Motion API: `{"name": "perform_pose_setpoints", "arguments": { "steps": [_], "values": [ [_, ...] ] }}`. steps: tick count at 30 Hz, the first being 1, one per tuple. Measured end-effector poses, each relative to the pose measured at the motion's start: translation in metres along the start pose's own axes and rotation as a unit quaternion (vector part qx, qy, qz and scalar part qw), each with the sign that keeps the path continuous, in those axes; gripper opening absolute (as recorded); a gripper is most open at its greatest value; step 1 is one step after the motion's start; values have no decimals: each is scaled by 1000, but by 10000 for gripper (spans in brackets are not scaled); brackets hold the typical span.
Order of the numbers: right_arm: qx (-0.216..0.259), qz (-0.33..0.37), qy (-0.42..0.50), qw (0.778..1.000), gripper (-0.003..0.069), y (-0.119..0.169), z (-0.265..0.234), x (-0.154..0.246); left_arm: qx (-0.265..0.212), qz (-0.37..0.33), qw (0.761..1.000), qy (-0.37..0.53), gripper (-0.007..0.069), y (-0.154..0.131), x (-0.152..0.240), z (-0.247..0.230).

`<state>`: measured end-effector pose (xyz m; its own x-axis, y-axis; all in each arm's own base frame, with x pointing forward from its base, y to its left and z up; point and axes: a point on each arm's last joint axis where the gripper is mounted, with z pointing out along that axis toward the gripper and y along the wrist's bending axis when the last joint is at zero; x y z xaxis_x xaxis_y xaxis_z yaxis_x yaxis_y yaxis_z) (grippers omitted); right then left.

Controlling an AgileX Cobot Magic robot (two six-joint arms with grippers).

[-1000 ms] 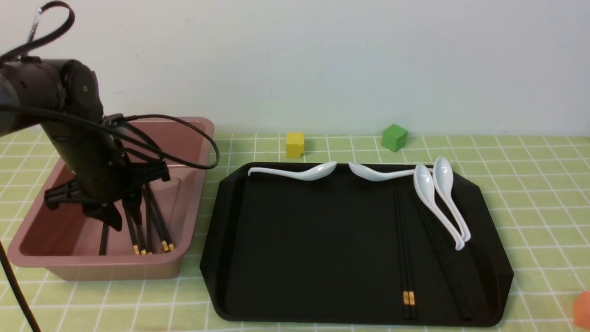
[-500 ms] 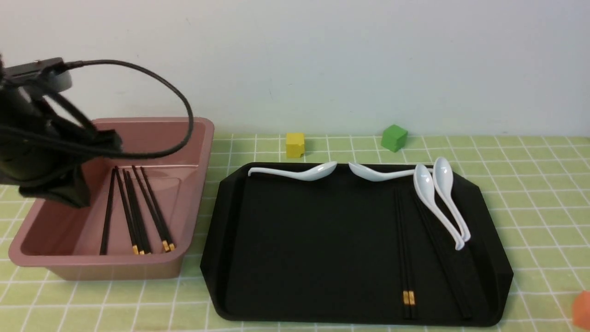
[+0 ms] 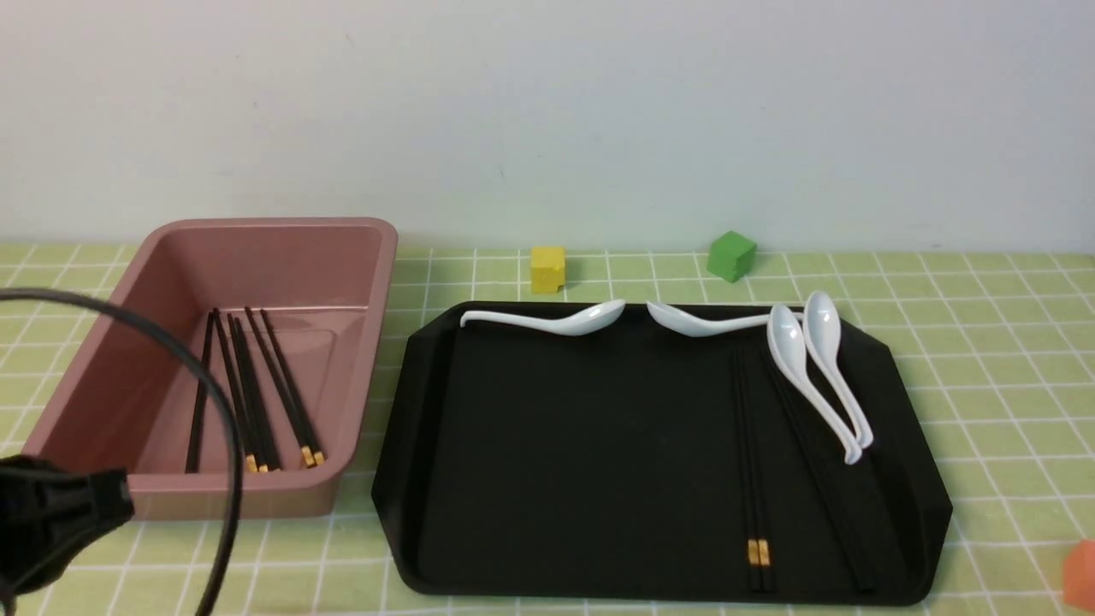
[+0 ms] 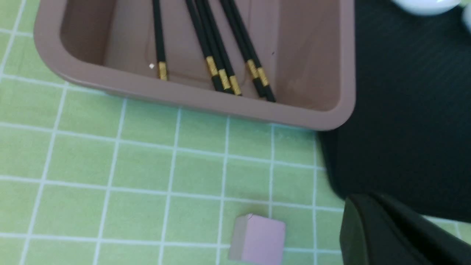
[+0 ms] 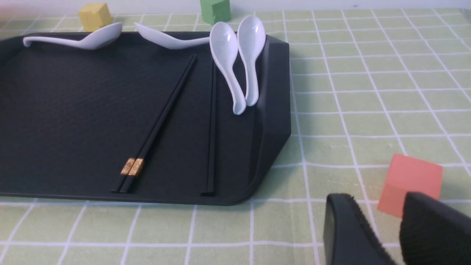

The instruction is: On green tablecloth take chopsticks from black tray and put them in box.

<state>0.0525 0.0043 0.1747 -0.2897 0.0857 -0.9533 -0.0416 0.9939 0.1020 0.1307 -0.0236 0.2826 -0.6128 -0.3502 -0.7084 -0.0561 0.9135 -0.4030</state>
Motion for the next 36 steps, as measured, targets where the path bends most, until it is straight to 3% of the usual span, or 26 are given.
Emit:
{"name": "perform_pose_setpoints", "arguments": {
  "steps": [10, 26, 36],
  "values": [
    [0, 0, 0, 1000, 240, 0, 0, 0, 49, -6, 993, -106, -13, 4, 21, -32],
    [0, 0, 0, 1000, 240, 0, 0, 0, 40, 11, 993, -111, -13, 6, 21, -33],
    [0, 0, 0, 1000, 240, 0, 0, 0, 40, 55, 975, -209, -12, 27, 58, -39]
  ]
}}
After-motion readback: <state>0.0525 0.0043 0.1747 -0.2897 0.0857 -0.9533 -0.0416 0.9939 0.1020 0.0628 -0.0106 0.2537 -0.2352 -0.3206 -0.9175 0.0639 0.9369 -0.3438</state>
